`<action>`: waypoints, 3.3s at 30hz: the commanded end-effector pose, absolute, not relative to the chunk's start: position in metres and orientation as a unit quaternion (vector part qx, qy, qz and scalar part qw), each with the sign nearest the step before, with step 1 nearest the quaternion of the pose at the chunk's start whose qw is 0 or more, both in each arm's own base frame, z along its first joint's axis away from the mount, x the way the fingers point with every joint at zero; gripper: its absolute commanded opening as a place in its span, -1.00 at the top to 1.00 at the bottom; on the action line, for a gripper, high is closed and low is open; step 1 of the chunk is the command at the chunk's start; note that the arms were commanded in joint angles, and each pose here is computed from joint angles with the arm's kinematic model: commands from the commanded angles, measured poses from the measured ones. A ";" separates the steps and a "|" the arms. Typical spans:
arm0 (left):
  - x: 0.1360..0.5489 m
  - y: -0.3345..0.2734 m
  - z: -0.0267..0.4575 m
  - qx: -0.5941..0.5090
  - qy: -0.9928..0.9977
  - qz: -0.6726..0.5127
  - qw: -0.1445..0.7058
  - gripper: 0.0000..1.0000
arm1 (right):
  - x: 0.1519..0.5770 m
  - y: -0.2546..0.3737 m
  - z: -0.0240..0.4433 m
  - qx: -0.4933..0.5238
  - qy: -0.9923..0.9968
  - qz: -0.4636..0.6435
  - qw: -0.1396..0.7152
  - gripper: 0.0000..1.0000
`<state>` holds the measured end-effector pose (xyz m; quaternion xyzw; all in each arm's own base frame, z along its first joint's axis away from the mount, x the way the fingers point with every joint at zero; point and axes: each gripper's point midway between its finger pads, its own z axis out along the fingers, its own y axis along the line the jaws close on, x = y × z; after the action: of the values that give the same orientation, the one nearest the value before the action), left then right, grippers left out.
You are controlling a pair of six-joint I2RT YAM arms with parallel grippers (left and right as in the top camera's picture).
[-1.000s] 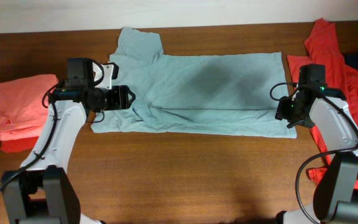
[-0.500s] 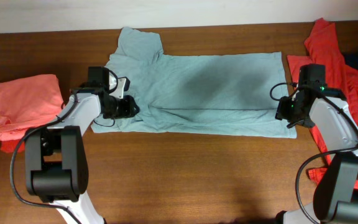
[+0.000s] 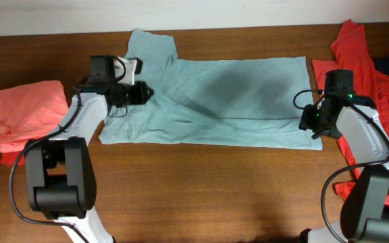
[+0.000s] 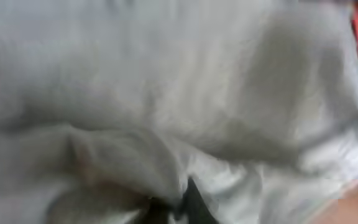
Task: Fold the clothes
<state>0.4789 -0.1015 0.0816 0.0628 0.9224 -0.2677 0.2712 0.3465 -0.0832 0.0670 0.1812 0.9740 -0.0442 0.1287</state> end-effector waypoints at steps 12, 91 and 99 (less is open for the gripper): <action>0.429 -0.063 0.043 -0.007 0.976 -0.162 0.145 -0.62 | 0.346 -0.083 0.064 0.187 0.973 -0.041 0.125 -0.25; 0.336 -0.011 -0.054 -0.040 0.999 -0.011 0.023 0.31 | 0.443 -0.067 0.035 0.150 0.953 0.051 0.260 0.47; 0.337 -0.011 -0.054 -0.040 0.999 -0.011 0.025 0.31 | 0.391 0.021 0.045 -0.051 0.951 0.243 0.182 0.63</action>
<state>0.3805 -0.0157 -0.0030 -0.0317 0.9926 -0.0182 0.1154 0.4017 -0.0220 0.0227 0.0656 0.9720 0.1471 0.1713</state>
